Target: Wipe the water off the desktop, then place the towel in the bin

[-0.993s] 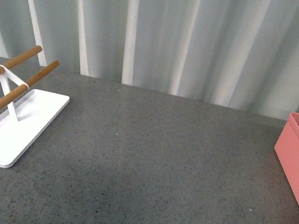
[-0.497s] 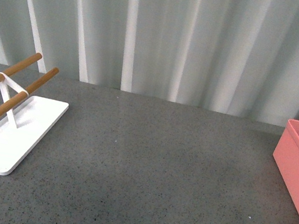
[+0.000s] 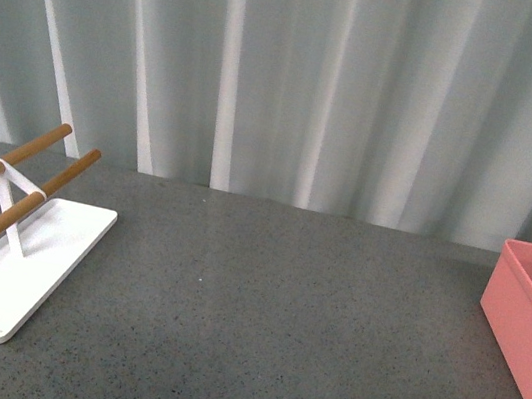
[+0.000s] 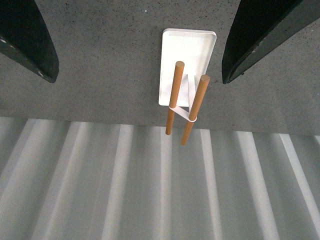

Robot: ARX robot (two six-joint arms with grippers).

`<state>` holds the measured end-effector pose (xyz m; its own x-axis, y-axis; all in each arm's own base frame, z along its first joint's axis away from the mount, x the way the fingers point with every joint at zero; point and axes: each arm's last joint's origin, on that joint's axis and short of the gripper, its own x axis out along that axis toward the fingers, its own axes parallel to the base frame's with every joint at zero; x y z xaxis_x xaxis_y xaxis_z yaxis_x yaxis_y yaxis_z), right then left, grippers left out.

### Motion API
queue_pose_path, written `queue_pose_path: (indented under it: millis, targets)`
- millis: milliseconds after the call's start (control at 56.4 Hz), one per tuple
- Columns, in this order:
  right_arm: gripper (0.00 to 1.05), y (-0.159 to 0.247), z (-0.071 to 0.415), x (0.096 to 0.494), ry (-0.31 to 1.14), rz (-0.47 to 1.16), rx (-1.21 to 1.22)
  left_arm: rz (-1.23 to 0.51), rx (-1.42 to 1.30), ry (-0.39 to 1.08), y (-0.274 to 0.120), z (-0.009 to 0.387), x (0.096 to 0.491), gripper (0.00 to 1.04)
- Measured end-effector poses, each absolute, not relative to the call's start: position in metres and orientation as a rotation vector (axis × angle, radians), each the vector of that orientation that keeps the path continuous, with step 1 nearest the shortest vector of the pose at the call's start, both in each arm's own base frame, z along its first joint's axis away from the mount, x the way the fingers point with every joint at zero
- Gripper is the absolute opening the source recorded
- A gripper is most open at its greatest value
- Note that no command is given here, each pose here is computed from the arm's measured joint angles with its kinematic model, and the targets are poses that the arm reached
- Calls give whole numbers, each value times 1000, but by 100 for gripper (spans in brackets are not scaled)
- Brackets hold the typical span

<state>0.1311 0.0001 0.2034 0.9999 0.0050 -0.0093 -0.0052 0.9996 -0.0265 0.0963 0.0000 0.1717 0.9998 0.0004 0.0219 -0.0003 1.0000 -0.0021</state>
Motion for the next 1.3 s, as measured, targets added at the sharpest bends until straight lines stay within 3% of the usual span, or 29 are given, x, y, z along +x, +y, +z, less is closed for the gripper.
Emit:
queue_pose_path:
  millis: [1295]
  targets:
    - [3,0,172,96,-22,0,-10,1,-2,-23,0,172,96,98]
